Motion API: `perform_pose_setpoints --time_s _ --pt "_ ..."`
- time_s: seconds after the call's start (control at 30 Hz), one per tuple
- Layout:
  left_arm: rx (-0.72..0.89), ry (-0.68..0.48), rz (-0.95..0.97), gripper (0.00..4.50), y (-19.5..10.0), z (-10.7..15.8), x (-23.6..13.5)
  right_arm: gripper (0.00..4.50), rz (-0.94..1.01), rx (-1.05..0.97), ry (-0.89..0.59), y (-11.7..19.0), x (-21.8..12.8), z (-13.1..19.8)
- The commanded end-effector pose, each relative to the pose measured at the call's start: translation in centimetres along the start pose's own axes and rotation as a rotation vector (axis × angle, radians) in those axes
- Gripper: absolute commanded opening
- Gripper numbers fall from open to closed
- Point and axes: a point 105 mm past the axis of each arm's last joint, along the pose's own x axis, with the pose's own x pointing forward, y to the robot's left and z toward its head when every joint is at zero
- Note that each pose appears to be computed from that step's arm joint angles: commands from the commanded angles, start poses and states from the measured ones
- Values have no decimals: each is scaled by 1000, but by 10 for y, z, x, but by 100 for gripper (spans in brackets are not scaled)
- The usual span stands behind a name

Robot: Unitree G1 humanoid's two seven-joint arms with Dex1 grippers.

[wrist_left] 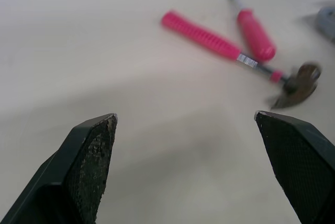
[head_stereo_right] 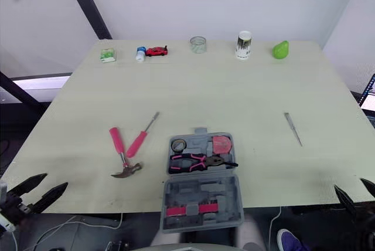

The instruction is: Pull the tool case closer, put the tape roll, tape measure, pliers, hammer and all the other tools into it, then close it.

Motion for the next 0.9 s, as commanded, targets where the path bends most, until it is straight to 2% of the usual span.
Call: perform_pose_setpoints --time_s 0.03,0.2,0.3,0.5,0.6,0.7,0.77,0.9 --pt "48 -6 2 450 4 6 -6 447 -13 -32 -31 -8 -6 7" --pt "116 -33 -78 450 -7 20 10 447 75 -29 -70 9 20 30" --pt "203 -26 -271 450 -41 34 35 447 189 -79 -57 37 48 48" --pt "260 25 -572 450 -101 51 73 447 424 -138 -102 90 83 82" --pt "318 82 -704 371 -121 48 86 450 557 -200 -71 113 97 84" --pt "337 111 -807 211 -137 45 106 299 708 -265 -23 141 110 78" --pt "351 135 -851 187 -142 41 117 274 797 -321 33 153 113 69" --pt "370 188 -956 16 -153 31 131 92 947 -428 100 173 124 56"
